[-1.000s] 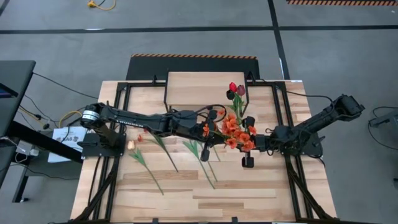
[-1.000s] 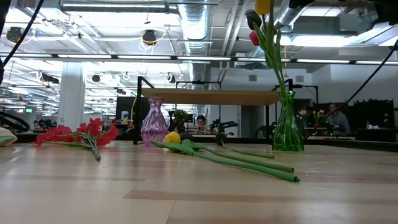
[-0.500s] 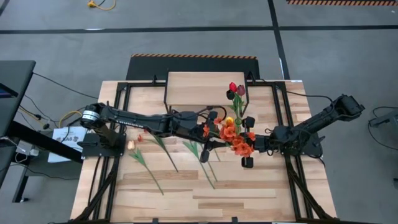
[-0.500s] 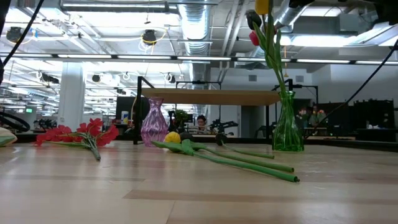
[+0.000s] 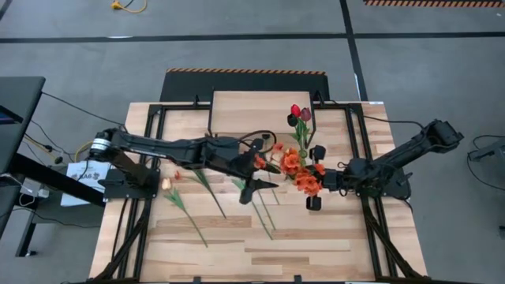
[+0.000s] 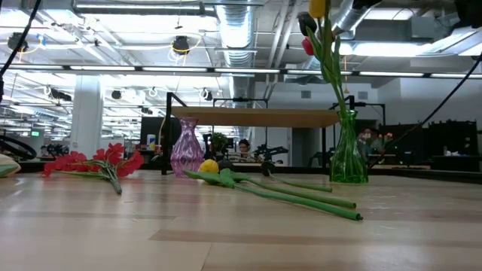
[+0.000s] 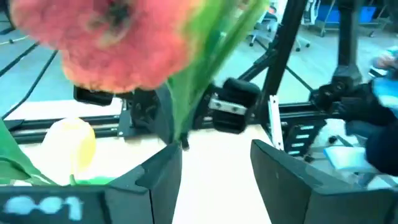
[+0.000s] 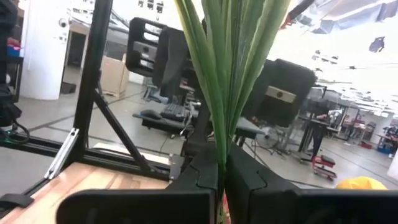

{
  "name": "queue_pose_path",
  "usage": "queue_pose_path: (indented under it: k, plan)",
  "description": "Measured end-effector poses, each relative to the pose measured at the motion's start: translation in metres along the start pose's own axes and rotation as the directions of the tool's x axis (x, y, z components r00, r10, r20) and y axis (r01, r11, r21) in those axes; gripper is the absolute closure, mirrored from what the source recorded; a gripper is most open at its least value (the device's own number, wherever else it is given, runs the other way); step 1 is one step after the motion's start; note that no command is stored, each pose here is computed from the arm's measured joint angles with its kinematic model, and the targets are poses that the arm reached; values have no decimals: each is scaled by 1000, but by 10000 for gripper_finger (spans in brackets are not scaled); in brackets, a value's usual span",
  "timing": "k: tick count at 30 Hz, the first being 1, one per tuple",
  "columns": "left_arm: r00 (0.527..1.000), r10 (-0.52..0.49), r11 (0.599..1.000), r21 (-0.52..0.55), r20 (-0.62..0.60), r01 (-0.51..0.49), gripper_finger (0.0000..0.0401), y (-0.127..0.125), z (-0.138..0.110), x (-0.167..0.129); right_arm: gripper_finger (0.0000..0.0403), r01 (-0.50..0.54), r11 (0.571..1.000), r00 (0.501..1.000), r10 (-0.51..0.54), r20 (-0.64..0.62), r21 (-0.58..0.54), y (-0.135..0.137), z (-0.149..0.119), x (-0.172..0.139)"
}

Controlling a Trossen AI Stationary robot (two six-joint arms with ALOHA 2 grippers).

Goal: Pick and place flowers into a vace then onto a shelf
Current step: Put the right orange flowers into the green vase

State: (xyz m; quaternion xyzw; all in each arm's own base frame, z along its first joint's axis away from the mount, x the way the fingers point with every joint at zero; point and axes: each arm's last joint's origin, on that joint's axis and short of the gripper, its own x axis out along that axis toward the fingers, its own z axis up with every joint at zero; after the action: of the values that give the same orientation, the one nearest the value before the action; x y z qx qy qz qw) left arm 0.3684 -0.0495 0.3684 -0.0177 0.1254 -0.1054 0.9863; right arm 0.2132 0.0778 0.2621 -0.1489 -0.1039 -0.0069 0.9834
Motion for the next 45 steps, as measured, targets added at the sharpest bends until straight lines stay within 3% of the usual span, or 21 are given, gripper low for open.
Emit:
queue_pose_path:
  k: [7, 11, 15, 19, 31, 45]
  plan:
    - [999, 45, 998, 42, 6, -45, 220, -17, -2, -16, 403, 25, 1000, 1000, -25, -3, -17, 8, 12, -17]
    - [990, 120, 991, 42, 69, -124, 220, -20, -7, -36, 403, 23, 1000, 994, -23, 104, 2, 10, 15, -41]
    - [975, 127, 991, 20, 182, -132, 220, -21, -15, -62, 403, 115, 993, 984, -117, 136, 16, 2, 15, -67]
    - [968, 125, 991, 14, 217, -132, 220, -20, -33, -81, 403, 181, 983, 974, -182, 135, 18, -7, 14, -81]
    - [925, 119, 992, 0, 362, -127, 220, -17, -86, -99, 403, 427, 904, 904, -427, 24, 17, -37, -14, -76]
    - [936, 107, 993, 6, 334, -116, 220, -19, -99, -97, 403, 475, 877, 880, -473, -46, 66, -51, -32, -72]
